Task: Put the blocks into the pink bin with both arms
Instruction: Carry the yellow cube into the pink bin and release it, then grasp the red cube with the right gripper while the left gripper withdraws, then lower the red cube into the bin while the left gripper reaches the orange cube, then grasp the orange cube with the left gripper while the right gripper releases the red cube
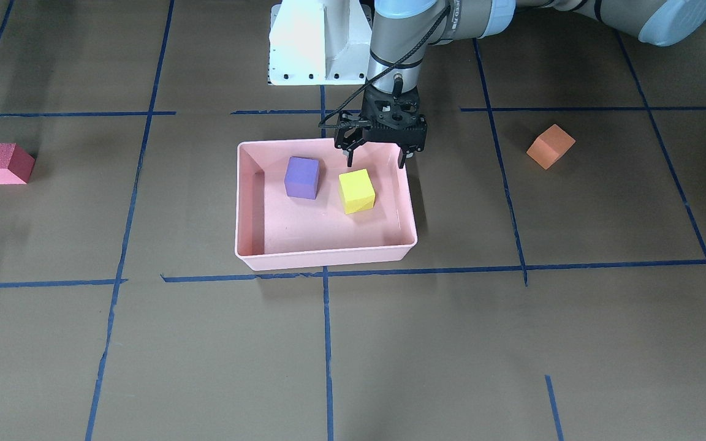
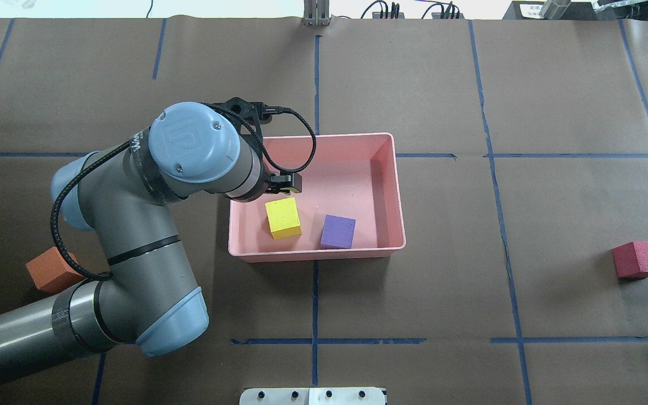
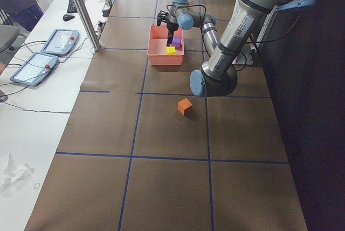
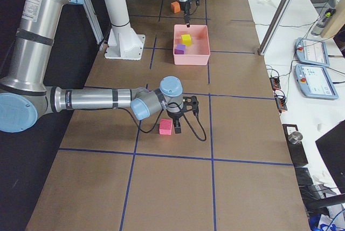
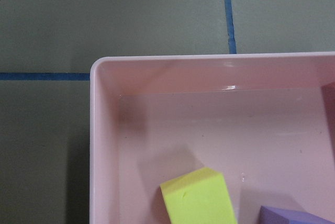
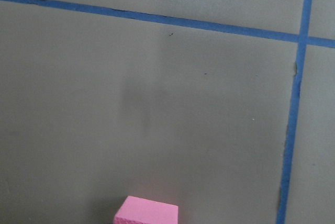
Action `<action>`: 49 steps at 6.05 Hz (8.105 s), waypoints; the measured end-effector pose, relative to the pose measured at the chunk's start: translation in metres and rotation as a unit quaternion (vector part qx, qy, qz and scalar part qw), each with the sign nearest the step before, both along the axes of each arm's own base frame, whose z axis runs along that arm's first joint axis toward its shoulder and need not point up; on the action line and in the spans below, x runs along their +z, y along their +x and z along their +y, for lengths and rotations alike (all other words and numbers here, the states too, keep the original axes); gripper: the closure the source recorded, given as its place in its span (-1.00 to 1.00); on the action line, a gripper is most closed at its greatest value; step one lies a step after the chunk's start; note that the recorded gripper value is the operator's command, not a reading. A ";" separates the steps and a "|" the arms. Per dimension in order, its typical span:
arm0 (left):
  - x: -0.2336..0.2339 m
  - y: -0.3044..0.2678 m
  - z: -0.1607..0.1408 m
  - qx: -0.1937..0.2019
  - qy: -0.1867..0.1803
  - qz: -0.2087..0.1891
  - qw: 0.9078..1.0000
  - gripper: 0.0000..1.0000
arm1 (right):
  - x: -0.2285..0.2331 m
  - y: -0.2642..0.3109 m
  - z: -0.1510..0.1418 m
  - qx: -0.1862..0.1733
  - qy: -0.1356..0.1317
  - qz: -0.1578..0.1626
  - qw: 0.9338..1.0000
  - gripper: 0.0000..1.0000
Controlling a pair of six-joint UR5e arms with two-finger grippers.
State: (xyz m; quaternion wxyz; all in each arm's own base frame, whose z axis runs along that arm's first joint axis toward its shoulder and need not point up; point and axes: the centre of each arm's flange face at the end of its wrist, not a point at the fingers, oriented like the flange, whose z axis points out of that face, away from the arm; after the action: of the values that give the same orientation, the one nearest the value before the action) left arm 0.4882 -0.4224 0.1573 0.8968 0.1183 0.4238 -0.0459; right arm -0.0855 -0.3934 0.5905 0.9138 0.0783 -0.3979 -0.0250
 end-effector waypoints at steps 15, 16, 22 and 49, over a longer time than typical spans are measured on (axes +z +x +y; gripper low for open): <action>0.039 -0.047 0.002 0.074 0.054 -0.027 0.995 -1.00 | -0.138 -0.167 -0.039 -0.043 -0.018 -0.024 0.999 0.20; 0.062 -0.079 -0.007 0.104 0.075 -0.041 0.991 -1.00 | -0.209 -0.190 -0.058 -0.026 -0.044 -0.028 0.998 0.20; 0.247 -0.243 0.020 0.188 0.155 -0.112 0.963 -1.00 | -0.408 -0.425 -0.055 0.059 -0.124 0.008 0.990 -1.00; 0.339 -0.197 0.077 0.333 0.214 -0.079 0.915 0.86 | -0.381 -0.401 -0.028 0.058 -0.112 0.010 0.992 -1.00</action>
State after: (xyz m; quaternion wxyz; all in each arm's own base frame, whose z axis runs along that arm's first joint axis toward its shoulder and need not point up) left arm 0.2911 -0.3452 0.4967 0.8437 0.1630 0.3664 0.3568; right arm -0.4868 -0.4216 0.2098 0.9208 -0.0021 -0.3834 0.0715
